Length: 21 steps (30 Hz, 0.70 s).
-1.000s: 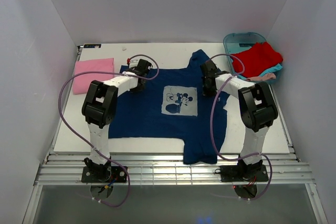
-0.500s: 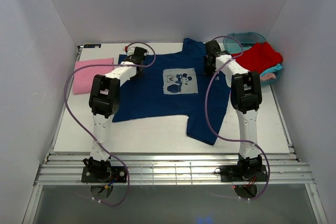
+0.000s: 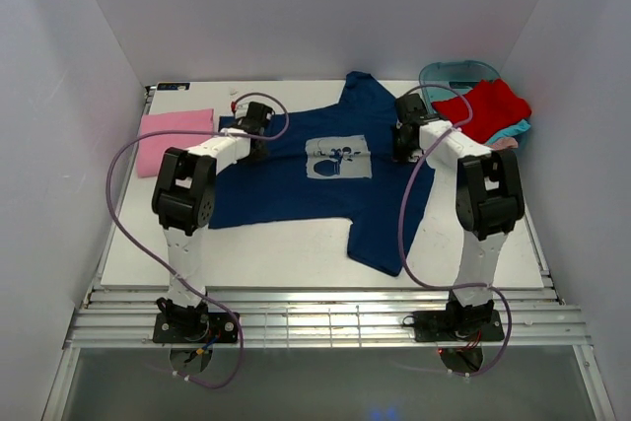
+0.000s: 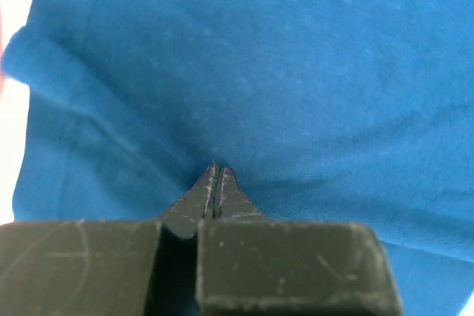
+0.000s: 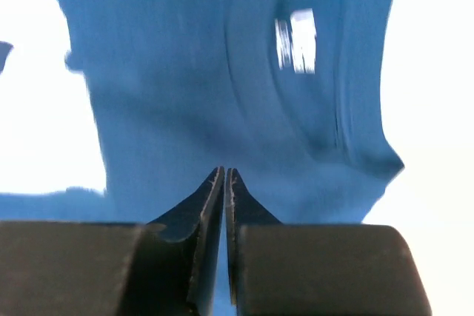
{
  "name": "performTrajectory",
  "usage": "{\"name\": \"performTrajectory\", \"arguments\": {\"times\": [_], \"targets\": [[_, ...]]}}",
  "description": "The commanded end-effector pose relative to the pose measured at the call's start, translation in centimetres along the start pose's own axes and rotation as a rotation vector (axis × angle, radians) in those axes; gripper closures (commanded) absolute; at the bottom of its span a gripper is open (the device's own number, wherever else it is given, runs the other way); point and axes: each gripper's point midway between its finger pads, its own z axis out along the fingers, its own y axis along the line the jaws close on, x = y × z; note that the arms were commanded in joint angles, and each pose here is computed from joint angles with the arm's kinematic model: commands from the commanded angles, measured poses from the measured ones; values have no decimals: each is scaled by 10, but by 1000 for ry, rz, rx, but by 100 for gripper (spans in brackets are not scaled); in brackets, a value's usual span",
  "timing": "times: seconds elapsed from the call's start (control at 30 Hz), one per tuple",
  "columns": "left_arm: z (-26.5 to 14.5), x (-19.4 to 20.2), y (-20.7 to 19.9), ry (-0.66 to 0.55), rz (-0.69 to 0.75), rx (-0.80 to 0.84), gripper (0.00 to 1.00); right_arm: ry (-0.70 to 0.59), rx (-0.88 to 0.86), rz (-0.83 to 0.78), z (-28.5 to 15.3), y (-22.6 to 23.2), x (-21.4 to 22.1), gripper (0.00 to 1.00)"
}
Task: Fold and stack the t-shirts
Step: Flatten out the tshirt
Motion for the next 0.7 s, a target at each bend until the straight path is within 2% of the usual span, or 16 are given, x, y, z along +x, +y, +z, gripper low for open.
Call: {"name": "performTrajectory", "arguments": {"times": [0.0,0.03,0.1,0.13,0.17,0.23,0.3,0.43,0.53,0.6,0.63,0.67], "targets": [[-42,8,20,-11,-29,-8,100,-91,-43,-30,-44,15,1,89],[-44,20,29,-12,-20,-16,96,-132,-40,-26,-63,14,-2,81],[-66,7,42,-81,-22,-24,80,-115,-42,-42,-72,18,21,72],[-70,9,50,-91,-17,-44,72,-142,-39,-36,-88,17,21,63],[-77,11,66,-109,-13,-89,60,-101,-22,-31,-89,14,41,59],[-81,20,77,-102,-6,-118,55,-133,-12,-45,-107,20,53,55],[-79,36,87,-77,10,-139,52,-118,-10,-43,-102,21,77,54],[-60,52,82,-23,51,-141,52,-110,-22,-19,-97,23,83,54],[-44,52,72,4,69,-146,53,-129,7,-29,-90,24,63,56],[-40,37,65,-13,65,-147,53,-128,21,-34,-79,25,49,65],[-34,35,62,-12,71,-156,54,-177,9,-27,-85,30,22,79],[-32,29,60,-20,67,-157,54,-193,7,-20,-85,32,9,86]]}}
